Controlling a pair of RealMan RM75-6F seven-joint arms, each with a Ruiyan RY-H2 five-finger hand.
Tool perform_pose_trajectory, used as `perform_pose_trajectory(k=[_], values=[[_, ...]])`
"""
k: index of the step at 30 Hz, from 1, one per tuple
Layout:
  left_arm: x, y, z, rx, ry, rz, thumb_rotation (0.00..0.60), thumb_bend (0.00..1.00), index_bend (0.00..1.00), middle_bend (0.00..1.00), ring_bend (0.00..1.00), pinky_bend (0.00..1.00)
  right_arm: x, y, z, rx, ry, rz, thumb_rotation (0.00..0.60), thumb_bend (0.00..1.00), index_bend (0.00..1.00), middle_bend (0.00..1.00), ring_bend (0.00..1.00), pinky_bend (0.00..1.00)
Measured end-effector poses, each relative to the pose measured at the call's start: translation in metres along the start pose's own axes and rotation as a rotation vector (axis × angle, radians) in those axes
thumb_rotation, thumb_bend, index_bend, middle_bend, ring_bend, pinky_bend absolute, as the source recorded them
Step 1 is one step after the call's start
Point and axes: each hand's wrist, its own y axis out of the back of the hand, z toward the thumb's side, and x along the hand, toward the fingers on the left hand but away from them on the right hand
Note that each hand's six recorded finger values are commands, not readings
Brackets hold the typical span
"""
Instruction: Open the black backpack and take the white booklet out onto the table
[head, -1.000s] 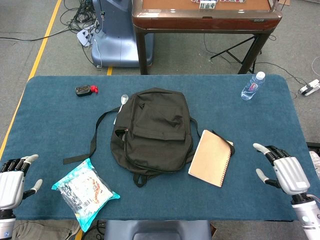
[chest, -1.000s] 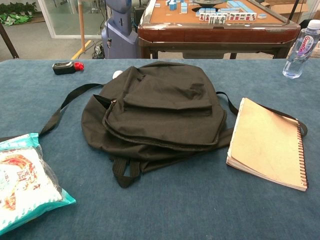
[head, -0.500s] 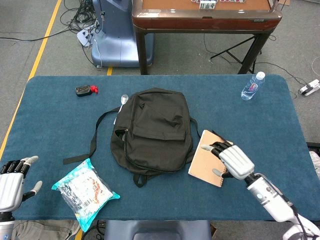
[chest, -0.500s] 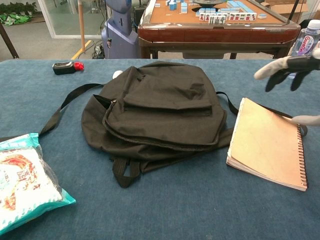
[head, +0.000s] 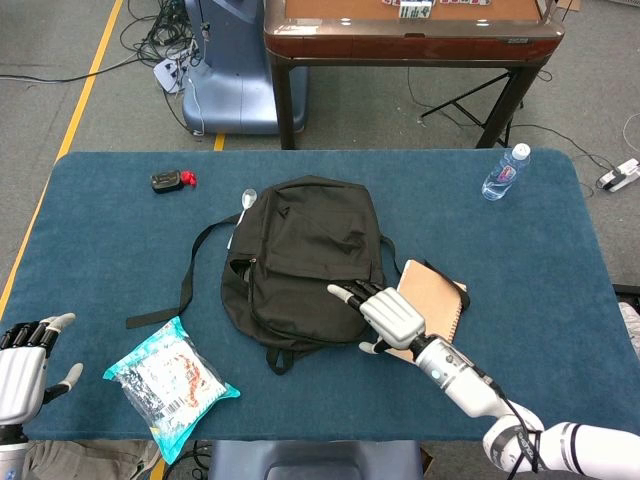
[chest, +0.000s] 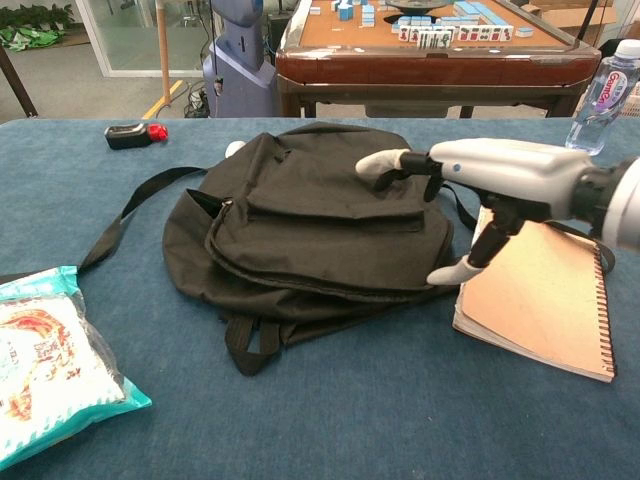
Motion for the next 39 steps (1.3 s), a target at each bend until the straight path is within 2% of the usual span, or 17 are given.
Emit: perform_pose_trajectory(k=[12, 17, 23, 30, 39], values=[[0.0, -0.002, -0.002, 0.0, 0.001, -0.009, 0.6, 0.24, 0.28, 0.29, 0.27, 0.2, -0.035, -0.029, 0.026, 0.05, 0.035, 0.04, 0.6, 0.03, 0.04, 0.1, 0.08, 0.21], [0.001, -0.003, -0.004, 0.0, 0.004, -0.008, 0.6, 0.24, 0.28, 0.29, 0.26, 0.2, -0.047, -0.032, 0.028, 0.055, 0.032, 0.036, 0.6, 0.07, 0.04, 0.1, 0.08, 0.21], [0.001, -0.002, -0.006, 0.0, 0.007, -0.006, 0.6, 0.24, 0.28, 0.29, 0.27, 0.2, -0.061, -0.027, 0.024, 0.042, 0.008, 0.036, 0.6, 0.12, 0.04, 0.1, 0.08, 0.21], [0.001, -0.003, -0.007, 0.005, 0.008, -0.009, 0.6, 0.24, 0.28, 0.29, 0.27, 0.2, -0.068, -0.008, 0.01, 0.021, -0.034, 0.011, 0.6, 0.15, 0.04, 0.1, 0.08, 0.21], [0.005, -0.004, -0.003, 0.007, -0.004, -0.009, 0.6, 0.24, 0.28, 0.29, 0.27, 0.2, -0.072, 0.013, -0.003, -0.031, -0.072, -0.013, 0.6, 0.3, 0.04, 0.13, 0.08, 0.21]])
